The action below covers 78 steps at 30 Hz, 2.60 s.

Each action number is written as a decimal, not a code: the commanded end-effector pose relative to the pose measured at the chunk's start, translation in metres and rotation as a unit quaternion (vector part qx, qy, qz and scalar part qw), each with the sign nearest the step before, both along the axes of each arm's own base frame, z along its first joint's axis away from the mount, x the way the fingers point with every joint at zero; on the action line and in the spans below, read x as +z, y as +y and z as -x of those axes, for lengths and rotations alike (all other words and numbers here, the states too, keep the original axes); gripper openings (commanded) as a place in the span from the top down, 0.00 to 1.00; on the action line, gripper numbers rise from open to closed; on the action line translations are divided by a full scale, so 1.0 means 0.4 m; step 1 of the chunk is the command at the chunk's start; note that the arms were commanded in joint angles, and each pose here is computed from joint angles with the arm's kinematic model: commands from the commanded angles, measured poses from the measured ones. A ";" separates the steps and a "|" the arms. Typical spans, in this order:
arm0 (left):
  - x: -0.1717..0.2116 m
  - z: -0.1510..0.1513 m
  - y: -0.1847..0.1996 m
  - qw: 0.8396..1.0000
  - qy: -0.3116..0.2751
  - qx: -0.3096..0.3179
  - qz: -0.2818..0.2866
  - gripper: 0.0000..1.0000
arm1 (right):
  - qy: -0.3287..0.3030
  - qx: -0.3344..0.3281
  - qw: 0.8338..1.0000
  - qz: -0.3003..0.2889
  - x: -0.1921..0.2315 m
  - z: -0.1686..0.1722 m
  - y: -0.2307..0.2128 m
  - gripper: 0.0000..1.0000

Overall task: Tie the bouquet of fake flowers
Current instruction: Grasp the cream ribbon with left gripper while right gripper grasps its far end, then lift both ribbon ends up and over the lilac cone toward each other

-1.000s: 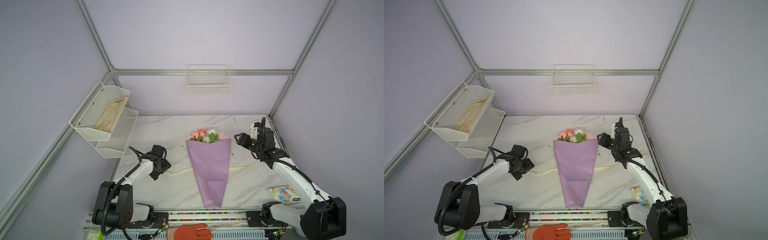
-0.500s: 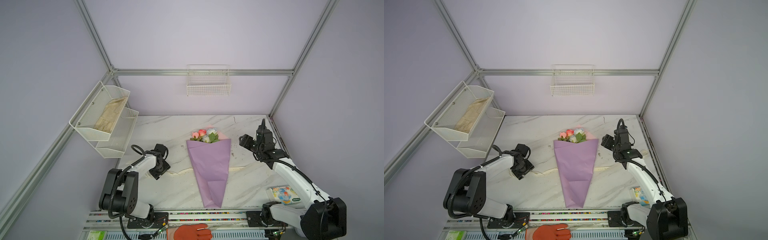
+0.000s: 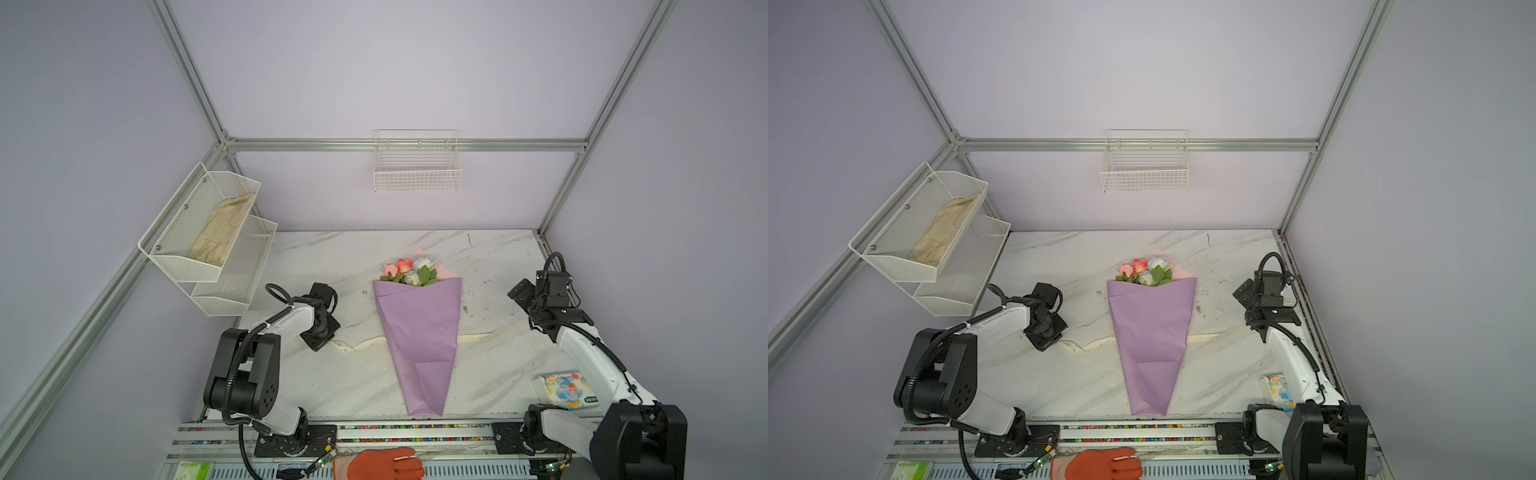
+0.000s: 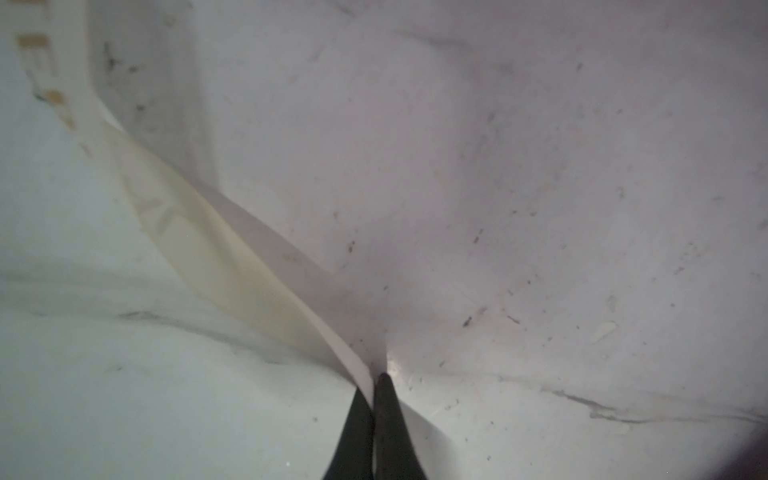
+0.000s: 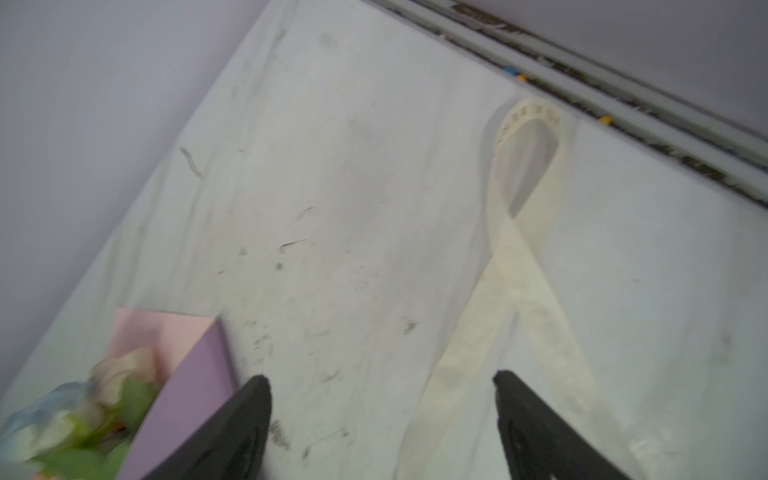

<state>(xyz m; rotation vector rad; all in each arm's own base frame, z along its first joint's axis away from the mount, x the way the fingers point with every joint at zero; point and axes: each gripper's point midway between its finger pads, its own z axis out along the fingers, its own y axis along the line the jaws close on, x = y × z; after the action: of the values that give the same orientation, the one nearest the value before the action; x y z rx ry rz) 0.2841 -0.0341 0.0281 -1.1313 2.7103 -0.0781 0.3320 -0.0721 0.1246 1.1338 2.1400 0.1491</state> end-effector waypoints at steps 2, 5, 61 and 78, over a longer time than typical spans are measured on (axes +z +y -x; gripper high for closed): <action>0.135 -0.096 -0.005 0.994 -0.107 -0.032 -0.001 1.00 | 0.053 -0.024 0.998 -0.027 -0.075 0.023 -0.044 0.24; 0.193 -0.109 -0.003 0.988 -0.148 -0.050 -0.008 1.00 | 0.073 -0.041 0.996 -0.002 -0.089 0.023 -0.090 0.29; 0.494 -0.125 -0.039 0.917 -0.350 -0.192 -0.024 1.00 | -0.221 0.380 0.896 -0.062 0.464 -0.106 0.348 1.00; 0.550 -0.078 -0.088 0.873 -0.435 -0.217 0.023 1.00 | -0.225 0.683 0.684 -0.120 0.517 0.104 1.155 1.00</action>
<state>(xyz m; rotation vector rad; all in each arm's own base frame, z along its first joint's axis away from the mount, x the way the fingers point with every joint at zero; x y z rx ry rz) 0.3185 -0.0708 0.2466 -0.3250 2.0845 -0.5790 0.2852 0.3776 0.3296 -0.6073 2.0592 1.2778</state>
